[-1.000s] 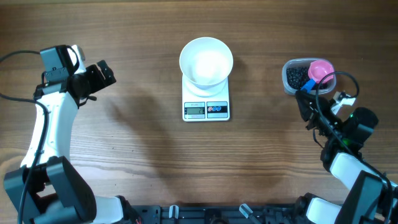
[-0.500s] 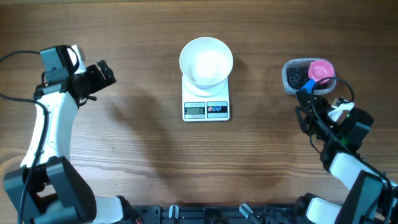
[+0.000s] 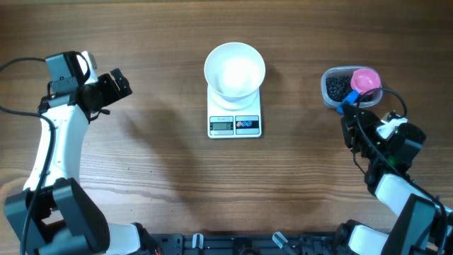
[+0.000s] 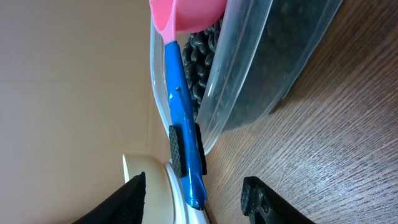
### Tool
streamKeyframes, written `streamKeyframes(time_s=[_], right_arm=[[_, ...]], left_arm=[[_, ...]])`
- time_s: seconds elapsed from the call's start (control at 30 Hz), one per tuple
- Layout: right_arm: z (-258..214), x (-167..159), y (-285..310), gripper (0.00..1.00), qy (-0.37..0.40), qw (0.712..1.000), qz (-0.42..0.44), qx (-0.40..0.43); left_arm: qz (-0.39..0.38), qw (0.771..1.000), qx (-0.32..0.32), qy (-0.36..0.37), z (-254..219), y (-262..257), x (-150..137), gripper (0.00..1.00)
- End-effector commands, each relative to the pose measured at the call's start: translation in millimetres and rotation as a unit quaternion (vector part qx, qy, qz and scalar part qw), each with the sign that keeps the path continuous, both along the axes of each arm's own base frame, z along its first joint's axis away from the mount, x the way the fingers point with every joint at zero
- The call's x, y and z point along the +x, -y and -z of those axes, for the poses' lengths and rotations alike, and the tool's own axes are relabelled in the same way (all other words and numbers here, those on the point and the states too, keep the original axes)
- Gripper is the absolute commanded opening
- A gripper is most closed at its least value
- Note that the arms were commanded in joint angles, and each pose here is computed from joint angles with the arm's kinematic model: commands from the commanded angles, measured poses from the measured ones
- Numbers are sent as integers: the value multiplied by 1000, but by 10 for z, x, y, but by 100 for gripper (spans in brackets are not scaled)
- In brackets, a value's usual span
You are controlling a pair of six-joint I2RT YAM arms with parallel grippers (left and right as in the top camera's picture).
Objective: Scoop item into bowl and weigh 150g on scale
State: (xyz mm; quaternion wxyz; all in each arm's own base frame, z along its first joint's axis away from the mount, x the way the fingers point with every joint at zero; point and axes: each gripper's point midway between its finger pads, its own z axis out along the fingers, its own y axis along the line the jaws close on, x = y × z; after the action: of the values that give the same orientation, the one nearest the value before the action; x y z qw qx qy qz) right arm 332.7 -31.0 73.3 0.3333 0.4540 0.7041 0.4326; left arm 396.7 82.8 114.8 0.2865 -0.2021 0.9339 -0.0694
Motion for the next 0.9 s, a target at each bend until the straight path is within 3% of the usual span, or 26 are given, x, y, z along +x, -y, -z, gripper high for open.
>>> streamKeyframes(time_s=[0.0,0.47,0.73,0.87], right_arm=[[20,32,87,53,-10,999,31,4],[127,38,-31,46,-40,998,42,8],[153,24,-29,18,-47,998,44,10],[-5,74,-125,12,-11,1000,12,19]], left_arm=[[7,1000,13,12,-95,-16,4,100],[7,1000,13,12,-95,-16,4,100],[7,1000,13,12,-95,-16,4,100],[7,1000,13,12,-95,-16,4,100]])
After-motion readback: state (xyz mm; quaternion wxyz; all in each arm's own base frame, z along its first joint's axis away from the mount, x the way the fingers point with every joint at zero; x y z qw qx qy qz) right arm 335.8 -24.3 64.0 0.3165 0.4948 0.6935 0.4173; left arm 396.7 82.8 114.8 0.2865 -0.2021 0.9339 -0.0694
